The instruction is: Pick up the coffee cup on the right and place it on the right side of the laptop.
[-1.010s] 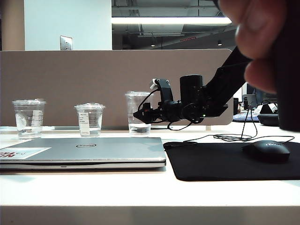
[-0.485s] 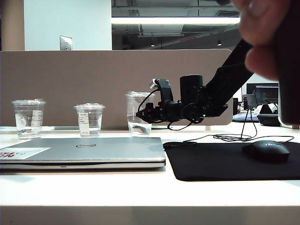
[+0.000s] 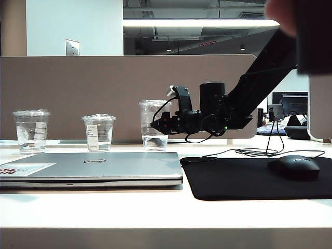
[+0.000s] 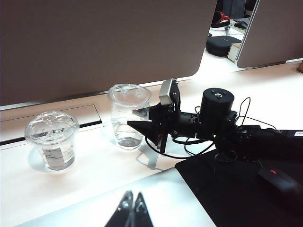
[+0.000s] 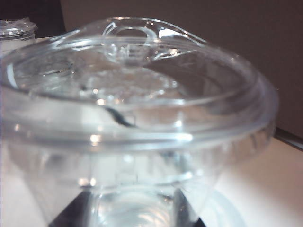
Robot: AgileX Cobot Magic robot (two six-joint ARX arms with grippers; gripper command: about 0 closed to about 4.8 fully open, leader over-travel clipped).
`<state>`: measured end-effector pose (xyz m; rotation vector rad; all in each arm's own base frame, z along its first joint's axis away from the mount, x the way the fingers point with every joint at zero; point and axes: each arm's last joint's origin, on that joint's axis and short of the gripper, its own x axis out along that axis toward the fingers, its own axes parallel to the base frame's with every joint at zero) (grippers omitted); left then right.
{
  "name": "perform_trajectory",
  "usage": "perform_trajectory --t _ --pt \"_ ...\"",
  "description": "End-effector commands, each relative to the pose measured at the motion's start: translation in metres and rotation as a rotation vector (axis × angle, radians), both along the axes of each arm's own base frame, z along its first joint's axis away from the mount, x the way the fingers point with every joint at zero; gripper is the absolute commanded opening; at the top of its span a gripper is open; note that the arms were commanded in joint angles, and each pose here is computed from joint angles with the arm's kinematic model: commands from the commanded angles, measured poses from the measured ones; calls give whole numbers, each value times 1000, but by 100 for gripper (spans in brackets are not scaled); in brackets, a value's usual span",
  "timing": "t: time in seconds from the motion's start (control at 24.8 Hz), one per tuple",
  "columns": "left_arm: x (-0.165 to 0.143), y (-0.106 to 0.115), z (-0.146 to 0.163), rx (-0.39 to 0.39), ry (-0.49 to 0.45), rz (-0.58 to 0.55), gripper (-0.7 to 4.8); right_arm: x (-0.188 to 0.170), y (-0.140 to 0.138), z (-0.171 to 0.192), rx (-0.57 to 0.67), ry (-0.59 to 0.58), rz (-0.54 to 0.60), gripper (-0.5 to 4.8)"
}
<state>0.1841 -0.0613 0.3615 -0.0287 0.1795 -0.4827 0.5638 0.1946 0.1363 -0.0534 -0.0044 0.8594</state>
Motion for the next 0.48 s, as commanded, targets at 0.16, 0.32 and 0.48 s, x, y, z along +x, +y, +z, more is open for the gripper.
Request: perform_trajectory --t 0.16,0.32,0.48 --pt "0 0 2 0 -15 -1 -6 0 -9 36 61 -40 24 233" --pt "0 0 2 -1 -16 -1 -6 1 -24 51 60 0 64 233" --pt "0 0 2 -1 -17 -1 -6 1 -45 71 52 63 72 233"
